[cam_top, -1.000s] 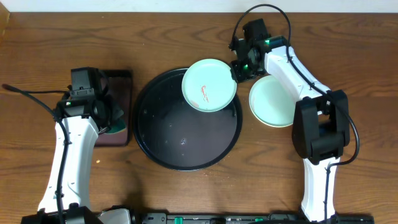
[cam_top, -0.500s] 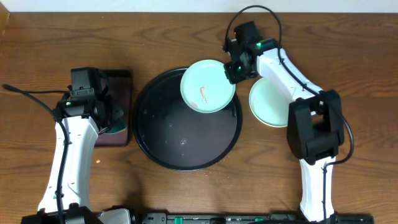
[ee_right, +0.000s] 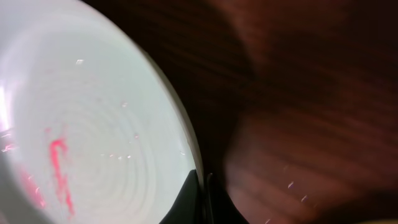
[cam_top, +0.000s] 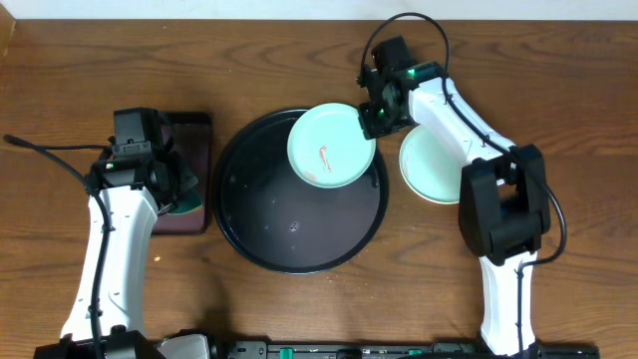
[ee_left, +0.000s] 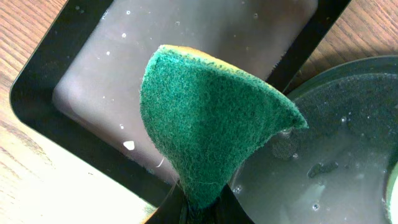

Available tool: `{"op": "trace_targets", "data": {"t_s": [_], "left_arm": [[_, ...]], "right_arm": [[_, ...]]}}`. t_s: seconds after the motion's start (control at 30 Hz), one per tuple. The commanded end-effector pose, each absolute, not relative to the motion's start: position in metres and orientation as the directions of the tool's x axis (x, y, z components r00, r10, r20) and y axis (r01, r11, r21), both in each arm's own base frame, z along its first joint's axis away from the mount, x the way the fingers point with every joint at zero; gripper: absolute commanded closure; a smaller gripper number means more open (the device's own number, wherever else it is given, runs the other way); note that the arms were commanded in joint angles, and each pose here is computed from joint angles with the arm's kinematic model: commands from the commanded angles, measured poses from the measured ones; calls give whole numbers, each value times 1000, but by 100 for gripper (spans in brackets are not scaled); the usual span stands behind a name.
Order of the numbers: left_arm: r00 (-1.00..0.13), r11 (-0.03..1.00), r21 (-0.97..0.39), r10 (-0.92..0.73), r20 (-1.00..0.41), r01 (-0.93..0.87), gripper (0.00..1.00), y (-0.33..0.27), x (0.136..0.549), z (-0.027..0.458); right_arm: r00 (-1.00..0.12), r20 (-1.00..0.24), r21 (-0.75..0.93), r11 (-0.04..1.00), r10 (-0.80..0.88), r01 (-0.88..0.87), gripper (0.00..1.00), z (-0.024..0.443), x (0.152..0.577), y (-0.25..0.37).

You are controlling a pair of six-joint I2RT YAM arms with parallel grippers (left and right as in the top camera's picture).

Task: Clean dirty plates on tray and stack at the side
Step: 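Move the right gripper to grip the last pale green plate's rim, then scrub the held pale green plate with the sponge in the left gripper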

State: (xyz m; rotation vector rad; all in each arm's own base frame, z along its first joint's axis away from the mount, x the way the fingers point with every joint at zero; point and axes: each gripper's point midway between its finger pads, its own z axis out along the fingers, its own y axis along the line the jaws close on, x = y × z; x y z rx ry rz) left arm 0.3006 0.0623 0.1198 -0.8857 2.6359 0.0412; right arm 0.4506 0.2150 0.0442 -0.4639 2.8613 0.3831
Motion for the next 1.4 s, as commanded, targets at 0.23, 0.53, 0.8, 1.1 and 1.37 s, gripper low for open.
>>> {"op": "trace_targets", "data": {"t_s": [0.23, 0.53, 0.8, 1.1, 1.37], "left_arm": [[-739, 812, -82, -563, -370, -577, 93, 65, 306, 121], [-777, 860, -95, -495, -388, -501, 93, 38, 316, 123], [-821, 914, -118, -401, -408, -388, 92, -6, 327, 124], [-901, 961, -137, -274, -337, -241, 93, -65, 344, 80], [-935, 980, -118, -188, -302, -159, 92, -101, 352, 39]], "right_arm": [[-961, -120, 307, 911, -248, -273, 99, 55, 394, 268], [-980, -89, 261, 945, -178, -195, 99, 15, 373, 286], [-982, -64, 254, 949, -176, -187, 99, -15, 358, 279], [-983, -60, 259, 948, -176, -185, 99, -21, 355, 278], [-983, -58, 259, 948, -176, -185, 99, -21, 354, 278]]}}
